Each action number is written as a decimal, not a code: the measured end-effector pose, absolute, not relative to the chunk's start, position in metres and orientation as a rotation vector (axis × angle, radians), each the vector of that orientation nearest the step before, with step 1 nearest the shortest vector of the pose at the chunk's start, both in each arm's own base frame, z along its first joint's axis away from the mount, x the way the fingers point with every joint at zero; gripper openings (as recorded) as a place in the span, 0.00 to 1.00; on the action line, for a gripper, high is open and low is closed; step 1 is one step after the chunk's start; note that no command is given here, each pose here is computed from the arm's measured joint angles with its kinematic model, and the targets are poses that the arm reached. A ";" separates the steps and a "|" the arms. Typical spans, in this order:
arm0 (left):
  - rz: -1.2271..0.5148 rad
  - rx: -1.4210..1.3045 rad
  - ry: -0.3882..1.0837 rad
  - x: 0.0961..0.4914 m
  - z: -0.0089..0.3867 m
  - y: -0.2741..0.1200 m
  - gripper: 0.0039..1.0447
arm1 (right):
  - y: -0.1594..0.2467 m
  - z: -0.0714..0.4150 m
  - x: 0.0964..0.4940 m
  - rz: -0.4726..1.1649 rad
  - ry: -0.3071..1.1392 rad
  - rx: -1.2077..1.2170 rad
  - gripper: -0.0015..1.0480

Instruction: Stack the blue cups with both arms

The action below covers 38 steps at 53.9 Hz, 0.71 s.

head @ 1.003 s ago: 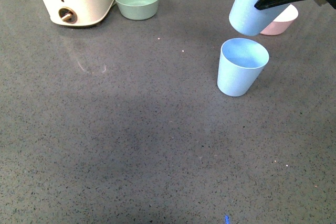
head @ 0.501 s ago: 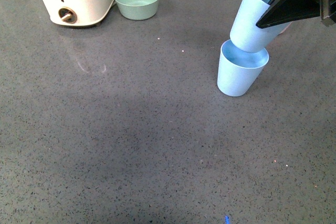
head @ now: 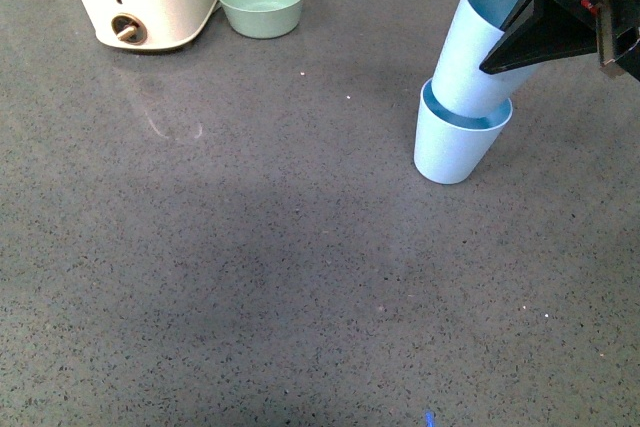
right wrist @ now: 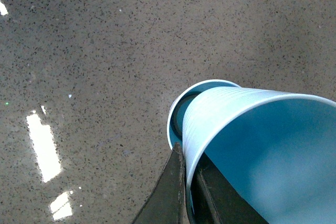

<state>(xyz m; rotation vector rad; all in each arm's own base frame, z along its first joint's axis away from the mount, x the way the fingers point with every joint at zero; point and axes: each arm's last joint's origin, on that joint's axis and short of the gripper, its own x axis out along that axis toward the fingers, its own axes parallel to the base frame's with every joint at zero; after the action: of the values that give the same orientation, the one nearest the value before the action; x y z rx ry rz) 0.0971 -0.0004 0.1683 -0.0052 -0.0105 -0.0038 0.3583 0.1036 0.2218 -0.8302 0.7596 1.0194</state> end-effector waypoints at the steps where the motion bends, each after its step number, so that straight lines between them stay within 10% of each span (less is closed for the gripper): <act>1: -0.004 -0.005 -0.010 0.097 0.168 0.000 0.92 | 0.103 0.222 0.358 1.019 0.760 -0.831 0.02; 26: -0.004 -0.005 -0.010 0.097 0.168 0.000 0.92 | 0.103 0.216 0.358 1.012 0.783 -0.842 0.02; 38: -0.004 -0.005 -0.010 0.097 0.168 0.000 0.92 | 0.103 0.216 0.358 1.008 0.783 -0.844 0.45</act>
<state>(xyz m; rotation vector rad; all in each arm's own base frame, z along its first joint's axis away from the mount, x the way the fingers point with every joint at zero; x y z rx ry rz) 0.0971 -0.0004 0.1683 -0.0052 -0.0105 -0.0038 0.3582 0.1025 0.2163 -0.8444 0.7830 1.0082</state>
